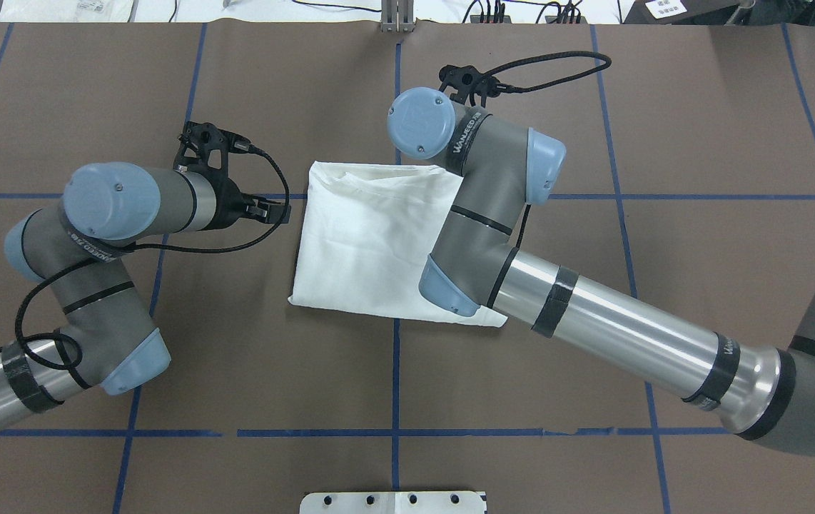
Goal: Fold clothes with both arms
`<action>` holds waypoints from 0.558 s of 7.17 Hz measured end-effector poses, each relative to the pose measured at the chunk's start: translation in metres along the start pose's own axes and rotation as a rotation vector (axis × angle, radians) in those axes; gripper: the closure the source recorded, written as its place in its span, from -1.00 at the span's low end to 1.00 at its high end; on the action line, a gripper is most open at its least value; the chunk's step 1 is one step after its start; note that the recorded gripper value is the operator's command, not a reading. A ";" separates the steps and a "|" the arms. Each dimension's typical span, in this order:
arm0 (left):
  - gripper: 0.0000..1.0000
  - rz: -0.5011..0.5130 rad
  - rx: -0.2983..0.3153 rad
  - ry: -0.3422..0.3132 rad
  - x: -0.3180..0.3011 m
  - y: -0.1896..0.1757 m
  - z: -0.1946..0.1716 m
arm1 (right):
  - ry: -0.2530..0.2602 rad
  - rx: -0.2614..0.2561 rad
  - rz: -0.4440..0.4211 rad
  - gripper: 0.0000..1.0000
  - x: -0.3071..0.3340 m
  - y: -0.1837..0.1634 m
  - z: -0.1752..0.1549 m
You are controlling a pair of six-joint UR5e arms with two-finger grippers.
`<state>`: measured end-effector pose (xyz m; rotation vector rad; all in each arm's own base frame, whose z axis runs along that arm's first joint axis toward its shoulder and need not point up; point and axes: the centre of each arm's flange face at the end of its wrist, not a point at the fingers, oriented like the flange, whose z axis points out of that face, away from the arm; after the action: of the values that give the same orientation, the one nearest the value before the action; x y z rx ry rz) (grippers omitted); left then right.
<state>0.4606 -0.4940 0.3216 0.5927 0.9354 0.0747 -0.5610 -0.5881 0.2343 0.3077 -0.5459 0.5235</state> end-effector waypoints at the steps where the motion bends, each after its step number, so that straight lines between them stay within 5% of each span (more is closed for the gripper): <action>1: -1.00 -0.027 -0.015 -0.021 0.014 -0.012 0.009 | -0.043 -0.037 -0.035 -1.00 0.017 -0.013 -0.001; 4: -1.00 -0.098 -0.050 -0.073 0.035 -0.031 0.053 | -0.123 -0.081 -0.134 -1.00 0.072 -0.032 -0.007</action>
<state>0.5166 -0.5325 0.3037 0.4999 0.8883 -0.0111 -0.4884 -0.5837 0.2643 0.2984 -0.6588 0.3535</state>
